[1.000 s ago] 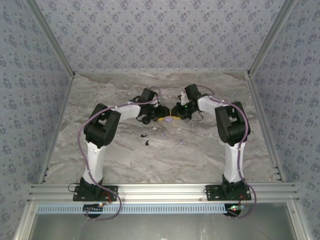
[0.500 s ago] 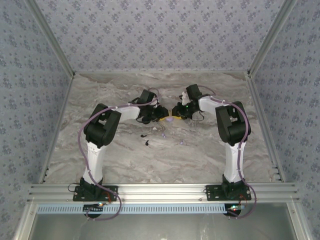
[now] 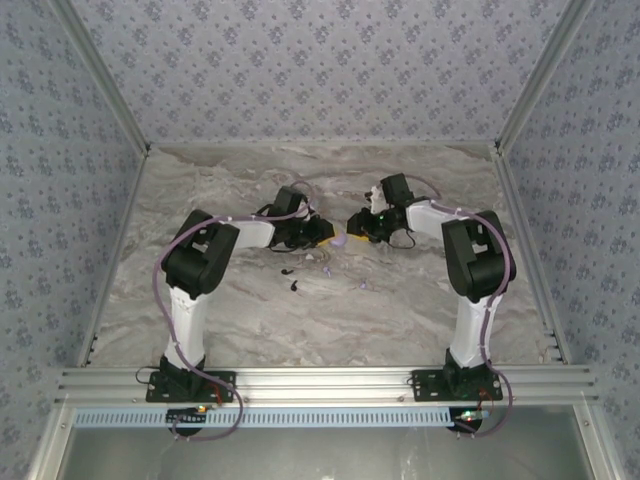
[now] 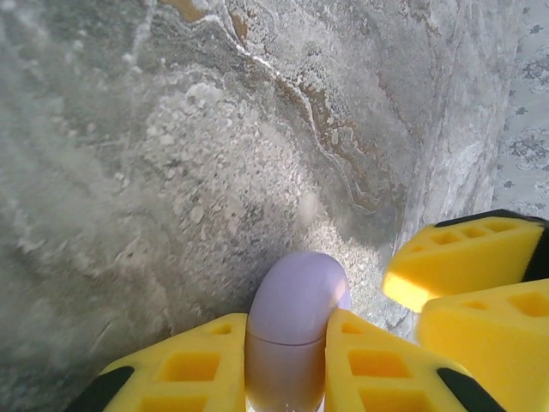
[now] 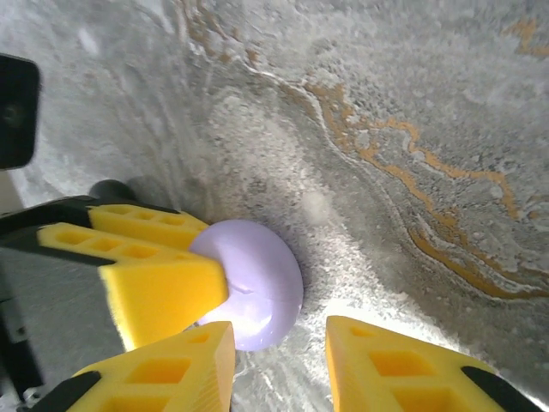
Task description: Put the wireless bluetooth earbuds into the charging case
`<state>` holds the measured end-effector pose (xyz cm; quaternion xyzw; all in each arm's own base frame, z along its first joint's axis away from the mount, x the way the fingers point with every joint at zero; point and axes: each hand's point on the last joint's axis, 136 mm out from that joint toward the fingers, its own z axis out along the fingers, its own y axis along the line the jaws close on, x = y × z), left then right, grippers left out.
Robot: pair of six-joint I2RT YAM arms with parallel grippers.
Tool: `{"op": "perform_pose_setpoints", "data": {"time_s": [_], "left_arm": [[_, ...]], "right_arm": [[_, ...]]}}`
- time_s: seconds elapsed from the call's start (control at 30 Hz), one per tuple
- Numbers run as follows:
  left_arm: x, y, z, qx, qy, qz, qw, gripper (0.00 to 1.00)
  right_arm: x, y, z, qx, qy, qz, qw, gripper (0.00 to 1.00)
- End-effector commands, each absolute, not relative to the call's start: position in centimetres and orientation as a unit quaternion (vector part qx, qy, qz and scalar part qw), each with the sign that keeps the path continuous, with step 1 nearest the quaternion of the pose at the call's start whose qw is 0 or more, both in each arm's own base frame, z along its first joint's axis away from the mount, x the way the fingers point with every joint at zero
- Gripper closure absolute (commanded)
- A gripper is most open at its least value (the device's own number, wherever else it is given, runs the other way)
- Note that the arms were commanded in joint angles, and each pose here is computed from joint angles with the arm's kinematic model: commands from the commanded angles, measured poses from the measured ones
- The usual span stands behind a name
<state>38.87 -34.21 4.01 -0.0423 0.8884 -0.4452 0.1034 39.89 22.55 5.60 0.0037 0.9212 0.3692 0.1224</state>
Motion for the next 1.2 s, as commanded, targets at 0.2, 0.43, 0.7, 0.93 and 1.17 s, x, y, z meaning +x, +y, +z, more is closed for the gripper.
{"op": "perform_pose_setpoints", "data": {"time_s": [0.2,0.43,0.7,0.93,1.17], "left_arm": [[39.4,-34.3,13.0,0.025,0.831,-0.52,0.195,0.83],[38.8,-34.4,15.4,0.053,0.811,-0.54,0.221,0.84],[38.6,-34.6,16.0,0.064,0.801,-0.552,0.223,0.85],[38.5,-34.7,16.3,0.064,0.798,-0.556,0.224,0.85],[38.5,-34.8,16.5,0.065,0.796,-0.559,0.224,0.85]], "right_arm": [[39.5,22.7,11.3,-0.044,0.867,0.465,0.175,0.55],[39.1,23.7,13.9,-0.08,0.834,0.513,0.187,0.44],[39.0,24.3,14.9,-0.094,0.818,0.535,0.187,0.44],[39.1,24.9,14.7,-0.095,0.814,0.545,0.175,0.55],[39.1,25.4,14.8,-0.099,0.81,0.552,0.172,0.62]]}}
